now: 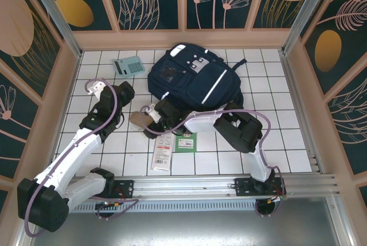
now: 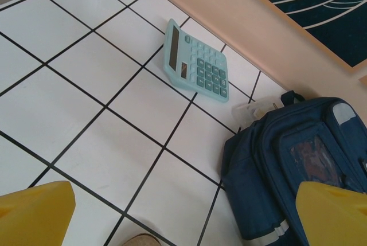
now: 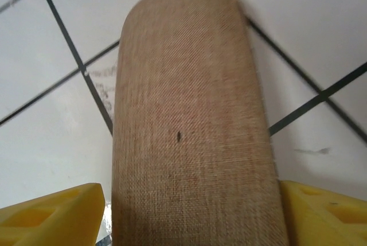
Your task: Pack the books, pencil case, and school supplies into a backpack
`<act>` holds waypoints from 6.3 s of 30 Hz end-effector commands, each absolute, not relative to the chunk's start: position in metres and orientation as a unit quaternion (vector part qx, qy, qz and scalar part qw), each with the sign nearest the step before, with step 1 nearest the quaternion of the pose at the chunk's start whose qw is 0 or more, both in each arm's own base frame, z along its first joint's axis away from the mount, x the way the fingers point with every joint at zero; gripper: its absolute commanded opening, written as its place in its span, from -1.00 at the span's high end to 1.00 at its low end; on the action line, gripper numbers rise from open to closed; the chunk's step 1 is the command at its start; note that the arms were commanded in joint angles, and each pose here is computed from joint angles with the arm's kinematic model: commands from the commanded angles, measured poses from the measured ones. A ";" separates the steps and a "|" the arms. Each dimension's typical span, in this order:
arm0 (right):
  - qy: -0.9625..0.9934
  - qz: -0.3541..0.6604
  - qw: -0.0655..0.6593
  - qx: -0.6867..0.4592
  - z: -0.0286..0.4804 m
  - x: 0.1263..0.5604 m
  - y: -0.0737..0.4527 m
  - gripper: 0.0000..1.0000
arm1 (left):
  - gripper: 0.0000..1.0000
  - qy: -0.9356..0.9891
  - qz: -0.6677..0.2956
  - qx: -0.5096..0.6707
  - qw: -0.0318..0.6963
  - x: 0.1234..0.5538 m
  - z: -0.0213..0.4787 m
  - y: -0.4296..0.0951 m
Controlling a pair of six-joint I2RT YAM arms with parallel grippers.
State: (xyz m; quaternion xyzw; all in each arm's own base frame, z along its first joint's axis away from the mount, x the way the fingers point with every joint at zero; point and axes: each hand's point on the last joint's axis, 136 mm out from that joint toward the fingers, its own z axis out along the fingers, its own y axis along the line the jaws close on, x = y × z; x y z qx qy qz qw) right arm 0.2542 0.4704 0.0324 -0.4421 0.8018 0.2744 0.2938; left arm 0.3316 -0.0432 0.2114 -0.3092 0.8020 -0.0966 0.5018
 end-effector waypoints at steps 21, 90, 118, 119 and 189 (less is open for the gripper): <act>0.791 0.279 0.385 -0.385 0.124 0.266 0.437 0.17 | -0.84 0.826 -0.130 -0.258 0.484 0.341 0.208 -0.066; 0.862 0.257 0.420 0.120 0.157 0.339 0.121 0.13 | 1.00 0.788 -0.162 0.105 0.584 0.400 0.278 -0.420; 0.884 0.271 0.357 0.133 0.121 0.431 0.186 -0.77 | 1.00 0.790 -0.191 0.058 0.579 0.404 0.282 -0.399; 0.884 0.268 0.359 0.133 0.123 0.428 0.184 -0.78 | 1.00 0.791 -0.194 0.057 0.578 0.405 0.281 -0.398; 0.968 -0.003 0.242 -0.074 0.007 0.179 0.266 -0.97 | 1.00 0.807 -0.184 0.020 0.561 0.435 0.265 -0.364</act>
